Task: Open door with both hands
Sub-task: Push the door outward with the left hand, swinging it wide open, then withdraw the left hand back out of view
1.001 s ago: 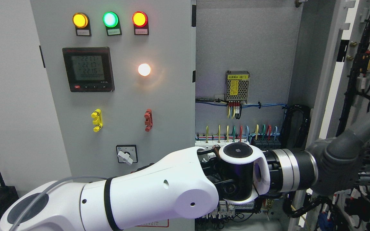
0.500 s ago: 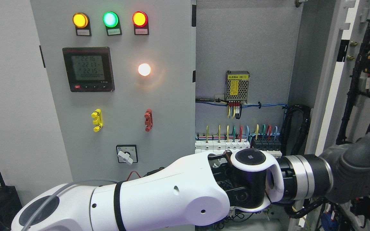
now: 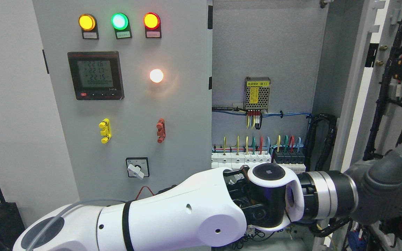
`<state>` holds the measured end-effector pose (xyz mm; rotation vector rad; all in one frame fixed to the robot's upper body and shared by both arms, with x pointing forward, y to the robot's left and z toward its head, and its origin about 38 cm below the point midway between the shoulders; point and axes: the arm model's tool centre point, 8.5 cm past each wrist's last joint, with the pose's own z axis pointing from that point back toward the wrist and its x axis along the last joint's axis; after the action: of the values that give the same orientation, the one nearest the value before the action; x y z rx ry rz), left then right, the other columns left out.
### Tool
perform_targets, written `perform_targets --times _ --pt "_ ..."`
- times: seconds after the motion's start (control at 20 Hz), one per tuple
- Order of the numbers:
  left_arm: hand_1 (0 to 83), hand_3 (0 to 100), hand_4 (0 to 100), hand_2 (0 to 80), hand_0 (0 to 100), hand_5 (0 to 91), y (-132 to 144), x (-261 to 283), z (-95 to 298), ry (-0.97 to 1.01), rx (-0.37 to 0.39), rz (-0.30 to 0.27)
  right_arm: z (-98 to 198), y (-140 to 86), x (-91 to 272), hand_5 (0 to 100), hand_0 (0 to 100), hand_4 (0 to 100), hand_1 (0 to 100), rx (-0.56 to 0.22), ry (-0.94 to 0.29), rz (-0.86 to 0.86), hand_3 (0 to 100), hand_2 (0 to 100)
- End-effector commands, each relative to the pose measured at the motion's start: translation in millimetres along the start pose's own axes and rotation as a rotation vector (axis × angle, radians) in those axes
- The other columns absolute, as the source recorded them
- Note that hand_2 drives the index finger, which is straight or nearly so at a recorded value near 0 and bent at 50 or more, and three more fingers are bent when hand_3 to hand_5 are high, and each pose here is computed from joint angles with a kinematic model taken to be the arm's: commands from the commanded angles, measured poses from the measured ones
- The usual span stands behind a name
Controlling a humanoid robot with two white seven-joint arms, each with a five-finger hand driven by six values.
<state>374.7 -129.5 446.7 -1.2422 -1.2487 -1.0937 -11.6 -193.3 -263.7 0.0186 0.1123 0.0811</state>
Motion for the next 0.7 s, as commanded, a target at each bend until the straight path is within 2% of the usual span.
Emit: perform_targets --times 0.0,0.1,0.3,0.55,0.65 --pt "0.0 0 0 0.0 0 0.0 50.3 0.0 80.6 -0.030 0.136 0.017 -1.5 1.4 -9.2 0 38 0 0 0.001 -0.001 0.018 0 0" --pt "0.0 0 0 0.0 0 0.0 56.3 -8.0 105.2 -0.023 0.150 0.022 -1.5 1.4 -9.2 0 38 0 0 0.001 -0.001 0.018 0 0" --pt "0.0 0 0 0.0 0 0.0 53.0 -26.2 148.9 0.009 0.123 -0.018 -1.5 1.4 -9.2 0 38 0 0 0.001 -0.001 0.018 0 0" --pt "0.0 0 0 0.0 0 0.0 45.0 -47.6 215.6 0.014 0.142 0.018 -1.5 1.3 -8.2 0 38 0 0 0.000 -0.003 0.018 0 0" --pt "0.0 0 0 0.0 0 0.0 44.0 -61.3 241.1 0.031 0.179 0.027 -1.5 1.4 -9.2 0 38 0 0 0.001 -0.001 0.018 0 0"
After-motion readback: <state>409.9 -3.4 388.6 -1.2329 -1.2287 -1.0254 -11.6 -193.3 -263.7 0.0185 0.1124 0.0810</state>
